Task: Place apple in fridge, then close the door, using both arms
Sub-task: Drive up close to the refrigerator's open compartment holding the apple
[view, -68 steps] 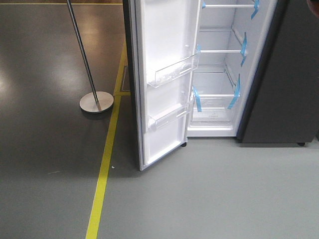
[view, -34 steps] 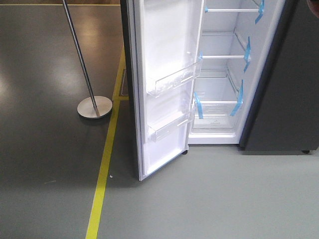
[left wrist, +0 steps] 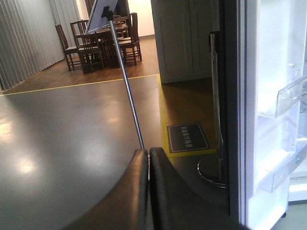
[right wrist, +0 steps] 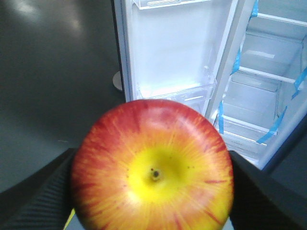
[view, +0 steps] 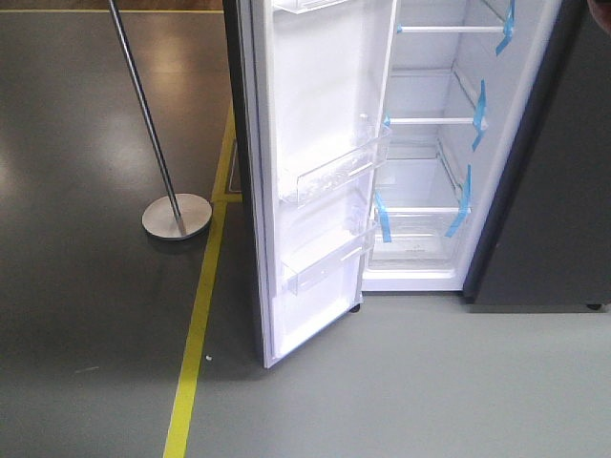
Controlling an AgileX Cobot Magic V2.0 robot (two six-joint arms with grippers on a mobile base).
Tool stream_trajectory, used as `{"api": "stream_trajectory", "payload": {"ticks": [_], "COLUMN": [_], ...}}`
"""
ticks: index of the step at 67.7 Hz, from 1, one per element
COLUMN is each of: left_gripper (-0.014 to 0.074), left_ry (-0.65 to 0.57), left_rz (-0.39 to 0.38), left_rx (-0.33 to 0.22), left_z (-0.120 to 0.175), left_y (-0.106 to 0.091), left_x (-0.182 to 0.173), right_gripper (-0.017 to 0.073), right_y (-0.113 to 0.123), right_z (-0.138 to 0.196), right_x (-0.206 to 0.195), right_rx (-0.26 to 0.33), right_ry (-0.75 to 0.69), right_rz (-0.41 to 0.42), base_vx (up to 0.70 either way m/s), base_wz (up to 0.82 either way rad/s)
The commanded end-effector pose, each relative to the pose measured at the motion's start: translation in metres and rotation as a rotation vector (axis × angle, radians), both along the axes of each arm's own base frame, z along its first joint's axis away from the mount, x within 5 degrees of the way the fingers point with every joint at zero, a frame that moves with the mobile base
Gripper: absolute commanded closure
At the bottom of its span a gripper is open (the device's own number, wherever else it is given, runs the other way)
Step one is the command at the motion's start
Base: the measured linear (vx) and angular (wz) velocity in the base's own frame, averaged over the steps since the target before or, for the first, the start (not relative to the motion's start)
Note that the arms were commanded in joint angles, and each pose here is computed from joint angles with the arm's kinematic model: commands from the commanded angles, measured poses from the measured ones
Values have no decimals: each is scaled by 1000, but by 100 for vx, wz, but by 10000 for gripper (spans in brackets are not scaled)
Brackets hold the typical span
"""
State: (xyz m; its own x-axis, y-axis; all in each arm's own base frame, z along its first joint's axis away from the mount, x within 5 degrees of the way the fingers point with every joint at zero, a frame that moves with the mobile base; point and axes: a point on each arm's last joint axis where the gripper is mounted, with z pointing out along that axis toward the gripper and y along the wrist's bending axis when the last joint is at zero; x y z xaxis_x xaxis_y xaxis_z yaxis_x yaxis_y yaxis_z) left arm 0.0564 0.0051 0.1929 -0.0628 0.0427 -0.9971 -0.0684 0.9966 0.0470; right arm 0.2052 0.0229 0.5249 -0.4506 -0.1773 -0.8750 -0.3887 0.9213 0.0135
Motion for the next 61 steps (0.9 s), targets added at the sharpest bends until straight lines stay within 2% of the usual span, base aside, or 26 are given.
{"api": "stream_trajectory", "payload": {"ticks": [1,61], "left_gripper": [601,601], "left_ry": [-69,-69], "left_rz": [-19,-19], "left_rx": [-2,-2], "left_z": [2,2], "left_y": [-2,-2], "left_x": [0,0], "right_gripper": [468,468], "right_y": [1,1], "right_z": [17,17], "right_x": [-8,-8], "right_rx": [28,28], "right_ry": [-118,-118], "right_rz": [-10,-10], "base_vx": [14,13], "base_wz": [0,4]}}
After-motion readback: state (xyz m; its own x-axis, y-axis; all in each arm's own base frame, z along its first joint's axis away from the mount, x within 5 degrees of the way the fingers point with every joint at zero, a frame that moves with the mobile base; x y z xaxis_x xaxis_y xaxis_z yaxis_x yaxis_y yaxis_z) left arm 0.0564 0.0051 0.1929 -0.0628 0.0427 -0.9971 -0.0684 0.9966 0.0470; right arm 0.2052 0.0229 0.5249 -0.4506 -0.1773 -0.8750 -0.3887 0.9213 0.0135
